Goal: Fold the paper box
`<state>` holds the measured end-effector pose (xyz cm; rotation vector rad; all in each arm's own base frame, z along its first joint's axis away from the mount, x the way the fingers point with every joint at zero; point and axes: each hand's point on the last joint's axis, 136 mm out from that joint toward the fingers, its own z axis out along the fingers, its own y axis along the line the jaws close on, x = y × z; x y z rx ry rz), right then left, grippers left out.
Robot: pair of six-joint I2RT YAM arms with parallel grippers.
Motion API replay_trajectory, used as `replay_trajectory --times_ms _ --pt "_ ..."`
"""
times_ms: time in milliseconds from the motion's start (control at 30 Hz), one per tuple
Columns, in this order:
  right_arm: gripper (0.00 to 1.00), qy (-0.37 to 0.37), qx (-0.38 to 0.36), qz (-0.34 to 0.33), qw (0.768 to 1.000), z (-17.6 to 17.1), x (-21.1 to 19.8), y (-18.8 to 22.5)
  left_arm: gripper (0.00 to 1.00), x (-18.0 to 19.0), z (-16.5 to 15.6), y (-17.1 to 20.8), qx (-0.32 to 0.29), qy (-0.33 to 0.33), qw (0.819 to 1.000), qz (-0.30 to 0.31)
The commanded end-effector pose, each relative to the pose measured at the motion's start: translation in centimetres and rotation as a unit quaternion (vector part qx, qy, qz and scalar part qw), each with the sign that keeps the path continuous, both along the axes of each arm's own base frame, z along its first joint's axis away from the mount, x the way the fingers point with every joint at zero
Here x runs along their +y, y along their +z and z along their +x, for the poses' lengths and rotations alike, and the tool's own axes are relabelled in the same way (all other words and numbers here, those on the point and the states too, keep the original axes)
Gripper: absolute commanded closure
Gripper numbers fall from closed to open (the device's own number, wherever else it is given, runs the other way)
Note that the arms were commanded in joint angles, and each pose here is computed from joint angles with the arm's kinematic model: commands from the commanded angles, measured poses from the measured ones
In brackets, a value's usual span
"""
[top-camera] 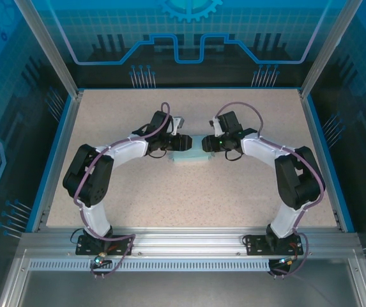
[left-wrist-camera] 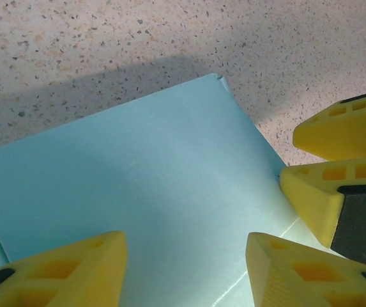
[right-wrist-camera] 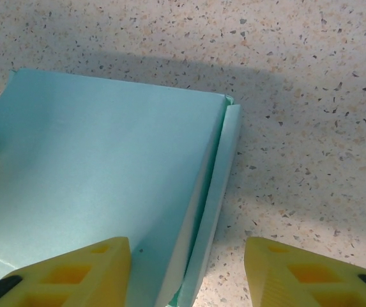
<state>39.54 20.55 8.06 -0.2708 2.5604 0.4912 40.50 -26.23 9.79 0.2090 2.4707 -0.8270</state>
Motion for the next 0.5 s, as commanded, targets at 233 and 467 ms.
replay_trajectory --times_ms 233,467 --pt "0.5 -0.008 0.038 -0.021 0.999 -0.6 -1.1 -3.0 0.46 0.3 -0.7 -1.1 0.01 0.009 1.0 0.0" --pt "0.5 -0.007 0.045 -0.031 0.998 -0.7 -1.3 -3.9 0.46 0.6 -1.2 -2.4 0.02 0.011 1.0 0.006"
